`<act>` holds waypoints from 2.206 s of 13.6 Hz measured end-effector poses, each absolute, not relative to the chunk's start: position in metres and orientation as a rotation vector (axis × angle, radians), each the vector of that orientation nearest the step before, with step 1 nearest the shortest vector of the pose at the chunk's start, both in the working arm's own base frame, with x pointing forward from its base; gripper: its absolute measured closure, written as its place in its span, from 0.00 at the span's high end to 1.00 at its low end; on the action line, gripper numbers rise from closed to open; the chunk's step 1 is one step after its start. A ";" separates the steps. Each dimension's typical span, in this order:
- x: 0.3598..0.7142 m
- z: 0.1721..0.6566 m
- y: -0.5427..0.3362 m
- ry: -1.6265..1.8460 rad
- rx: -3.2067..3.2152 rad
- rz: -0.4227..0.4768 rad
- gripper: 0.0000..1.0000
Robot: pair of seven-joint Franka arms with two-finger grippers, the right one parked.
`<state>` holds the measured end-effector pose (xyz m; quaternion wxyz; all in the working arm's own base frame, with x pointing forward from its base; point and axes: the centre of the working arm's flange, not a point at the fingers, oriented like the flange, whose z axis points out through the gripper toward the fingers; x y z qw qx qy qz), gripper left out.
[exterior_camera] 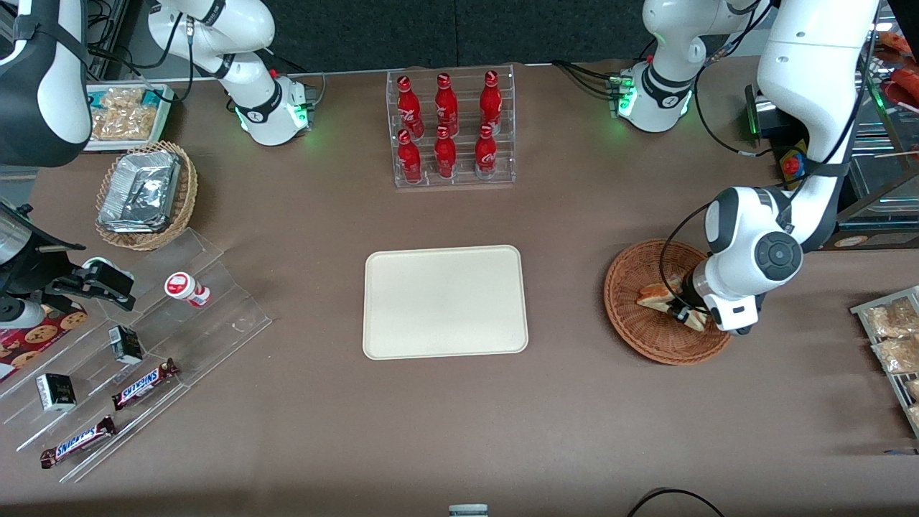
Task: Place sandwich from basket to tray
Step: 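Lift the sandwich out of the basket with the left gripper, then carry the sandwich over the cream tray and lower it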
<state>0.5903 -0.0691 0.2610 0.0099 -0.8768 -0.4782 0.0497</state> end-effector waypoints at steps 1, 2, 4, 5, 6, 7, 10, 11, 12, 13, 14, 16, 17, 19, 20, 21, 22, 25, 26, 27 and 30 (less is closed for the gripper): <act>0.597 0.281 -0.080 -1.466 -2.746 0.173 0.25; 0.604 0.304 -0.096 -1.428 -2.761 0.193 0.25; 0.613 0.351 -0.136 -1.342 -2.820 0.201 0.19; 0.614 0.369 -0.157 -1.301 -2.858 0.191 0.19; 0.613 0.383 -0.178 -1.259 -2.901 0.176 0.19; 0.611 0.393 -0.199 -1.213 -2.945 0.163 0.17; 0.597 0.424 -0.266 -1.053 -3.078 0.137 0.16; 0.590 0.433 -0.292 -0.986 -3.119 0.127 0.16; 0.582 0.437 -0.320 -0.895 -3.146 0.098 0.16; 0.573 0.436 -0.349 -0.773 -3.157 0.042 0.16; 0.561 0.432 -0.380 -0.650 -3.162 -0.003 0.16; 0.539 0.419 -0.436 -0.407 -3.180 -0.038 0.16; 0.533 0.411 -0.458 -0.308 -3.192 -0.037 0.16; 0.534 0.389 -0.485 -0.185 -3.215 -0.011 0.16; 0.537 0.375 -0.497 -0.132 -3.218 -0.004 0.16; 0.539 0.358 -0.508 -0.089 -3.212 -0.002 0.16; 0.539 0.340 -0.517 -0.060 -3.206 0.008 0.16; 0.538 0.295 -0.540 -0.023 -3.224 0.036 0.16; 0.538 0.282 -0.545 -0.014 -3.229 0.035 0.16; 0.537 0.270 -0.547 0.002 -3.223 0.027 0.16; 0.526 0.237 -0.559 0.048 -3.189 0.003 0.16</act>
